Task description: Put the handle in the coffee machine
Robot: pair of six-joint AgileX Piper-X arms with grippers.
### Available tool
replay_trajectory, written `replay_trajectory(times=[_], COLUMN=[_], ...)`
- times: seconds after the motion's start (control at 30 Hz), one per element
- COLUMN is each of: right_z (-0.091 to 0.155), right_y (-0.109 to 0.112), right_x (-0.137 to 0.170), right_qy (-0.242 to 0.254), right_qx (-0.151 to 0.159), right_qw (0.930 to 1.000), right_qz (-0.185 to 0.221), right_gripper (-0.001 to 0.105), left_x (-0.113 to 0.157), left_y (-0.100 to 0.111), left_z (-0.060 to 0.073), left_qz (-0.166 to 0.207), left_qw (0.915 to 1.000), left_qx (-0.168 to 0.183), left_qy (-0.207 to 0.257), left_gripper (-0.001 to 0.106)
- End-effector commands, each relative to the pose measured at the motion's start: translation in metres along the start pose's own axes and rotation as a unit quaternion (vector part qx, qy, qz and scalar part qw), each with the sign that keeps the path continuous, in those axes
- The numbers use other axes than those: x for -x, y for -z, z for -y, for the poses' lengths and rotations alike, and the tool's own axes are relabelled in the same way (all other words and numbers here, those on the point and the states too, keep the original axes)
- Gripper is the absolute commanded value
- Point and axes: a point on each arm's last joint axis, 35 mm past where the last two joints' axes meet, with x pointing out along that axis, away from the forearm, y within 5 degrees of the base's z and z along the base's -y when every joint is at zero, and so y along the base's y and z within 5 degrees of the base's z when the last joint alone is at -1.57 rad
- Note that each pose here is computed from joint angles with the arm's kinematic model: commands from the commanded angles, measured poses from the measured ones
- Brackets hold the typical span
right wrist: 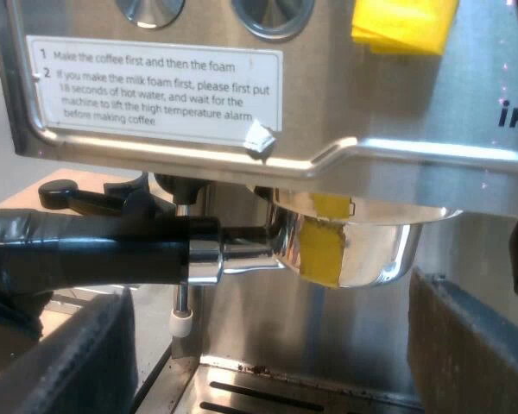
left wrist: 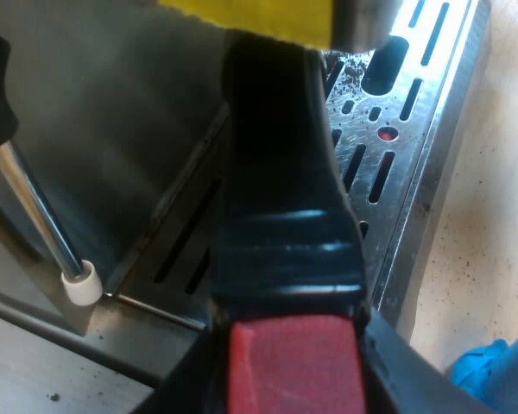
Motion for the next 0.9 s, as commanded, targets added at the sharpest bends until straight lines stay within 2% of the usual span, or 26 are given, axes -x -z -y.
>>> replay_trajectory(times=[0.03,0.5,0.9], right_z=[0.001,0.001,0.001], right_y=[-0.002,-0.002,-0.002], right_x=[-0.001,-0.001,-0.001], right_qy=[0.007,0.007,0.007], right_qx=[-0.001,-0.001,-0.001], right_qw=[1.0,1.0,1.0], right_qz=[0.003,0.003,0.003], right_gripper=[0.067,0.067,0.067], left_x=[0.004,0.009,0.01], left_y=[-0.016,-0.029,-0.034], left_z=[0.002,0.0,-0.001], left_qz=[0.068,0.072,0.112], left_qw=[0.9966,0.9962,0.9908], left_qx=[-0.028,-0.037,-0.048], left_qy=[0.038,0.034,0.058], left_gripper=[0.0,0.0,0.0])
